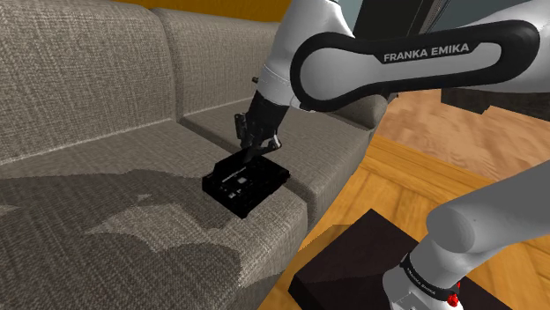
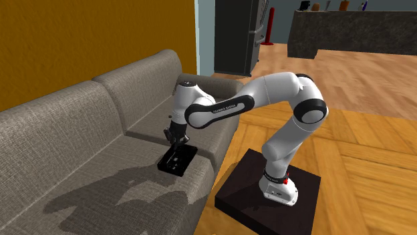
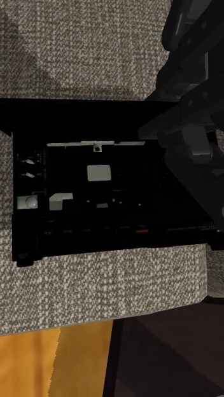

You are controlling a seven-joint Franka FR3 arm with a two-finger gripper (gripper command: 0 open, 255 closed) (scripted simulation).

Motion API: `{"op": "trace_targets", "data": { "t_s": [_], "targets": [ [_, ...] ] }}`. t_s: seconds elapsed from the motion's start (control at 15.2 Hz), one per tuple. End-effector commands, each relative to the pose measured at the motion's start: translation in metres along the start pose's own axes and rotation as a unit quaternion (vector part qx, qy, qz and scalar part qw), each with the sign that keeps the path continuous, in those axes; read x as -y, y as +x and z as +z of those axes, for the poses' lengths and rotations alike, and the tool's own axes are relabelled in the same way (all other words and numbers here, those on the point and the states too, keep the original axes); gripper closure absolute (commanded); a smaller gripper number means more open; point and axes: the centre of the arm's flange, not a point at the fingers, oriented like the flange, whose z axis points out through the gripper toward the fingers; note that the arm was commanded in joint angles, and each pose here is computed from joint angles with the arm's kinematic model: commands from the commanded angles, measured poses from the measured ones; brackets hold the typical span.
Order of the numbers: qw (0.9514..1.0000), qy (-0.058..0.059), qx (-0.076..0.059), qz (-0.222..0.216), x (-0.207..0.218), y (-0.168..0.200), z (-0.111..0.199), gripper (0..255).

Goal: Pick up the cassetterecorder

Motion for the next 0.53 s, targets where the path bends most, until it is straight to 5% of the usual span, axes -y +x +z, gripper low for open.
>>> {"op": "trace_targets", "data": {
  "t_s": [0.0, 0.46],
  "targets": [
    [1.0, 0.0, 0.0, 0.0, 0.002, -0.001, -0.011, 255],
    [1.0, 0.0, 0.0, 0.0, 0.011, -0.005, -0.046, 255]
  ]
}}
